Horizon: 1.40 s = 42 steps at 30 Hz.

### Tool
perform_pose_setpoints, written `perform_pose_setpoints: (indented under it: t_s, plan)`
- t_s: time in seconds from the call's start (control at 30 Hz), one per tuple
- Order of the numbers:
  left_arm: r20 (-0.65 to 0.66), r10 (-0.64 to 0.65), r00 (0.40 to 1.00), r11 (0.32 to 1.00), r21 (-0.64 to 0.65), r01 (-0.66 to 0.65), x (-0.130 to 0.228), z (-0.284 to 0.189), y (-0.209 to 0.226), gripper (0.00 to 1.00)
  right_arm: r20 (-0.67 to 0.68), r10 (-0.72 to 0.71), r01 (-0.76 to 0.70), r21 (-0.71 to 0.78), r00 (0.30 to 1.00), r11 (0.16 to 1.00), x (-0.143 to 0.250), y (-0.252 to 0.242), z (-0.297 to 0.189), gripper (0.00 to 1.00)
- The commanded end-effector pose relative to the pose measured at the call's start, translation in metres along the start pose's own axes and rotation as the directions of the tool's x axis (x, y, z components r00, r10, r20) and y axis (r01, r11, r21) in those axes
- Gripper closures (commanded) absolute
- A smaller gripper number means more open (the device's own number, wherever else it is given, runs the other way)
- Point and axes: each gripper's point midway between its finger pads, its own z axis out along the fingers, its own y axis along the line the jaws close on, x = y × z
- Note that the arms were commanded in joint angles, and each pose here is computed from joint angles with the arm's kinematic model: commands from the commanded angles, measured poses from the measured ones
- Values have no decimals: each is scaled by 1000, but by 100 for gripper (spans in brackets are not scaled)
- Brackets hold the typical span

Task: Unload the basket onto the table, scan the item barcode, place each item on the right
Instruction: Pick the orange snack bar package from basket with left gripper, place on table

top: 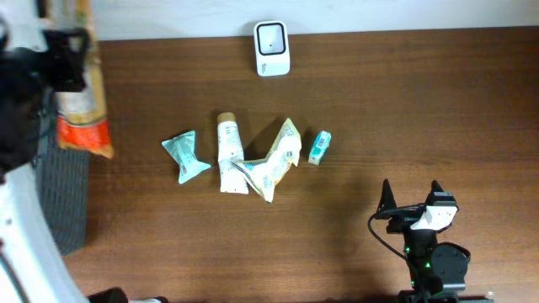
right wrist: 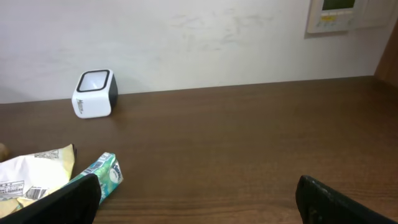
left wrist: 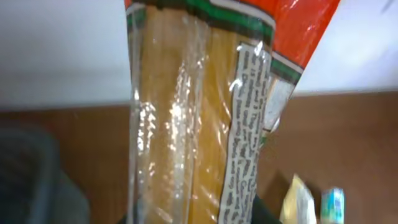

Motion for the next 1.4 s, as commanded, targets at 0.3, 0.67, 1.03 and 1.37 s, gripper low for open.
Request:
perform_pose_setpoints:
  t_s: [0.3,0.67,1.03,1.37]
  plan:
    - [-676,-190,712,980,-179,92,204,204,-56,100,-4,3,-3,3,1000,1000,3,-1,0,1]
    - [-746,-403,530,914,-304,267,335,232,-79,1,-4,3,-3,3,1000,1000,3,-1,0,1]
    - [-119,-167,979,804,-591,65,57,28,59,1,-6,4,-4,3,1000,1000,3,-1,0,1]
    - [-67,-281,957,687,-710,152,69,-3,130,1,-6,3,-3,3,1000,1000,3,-1,0,1]
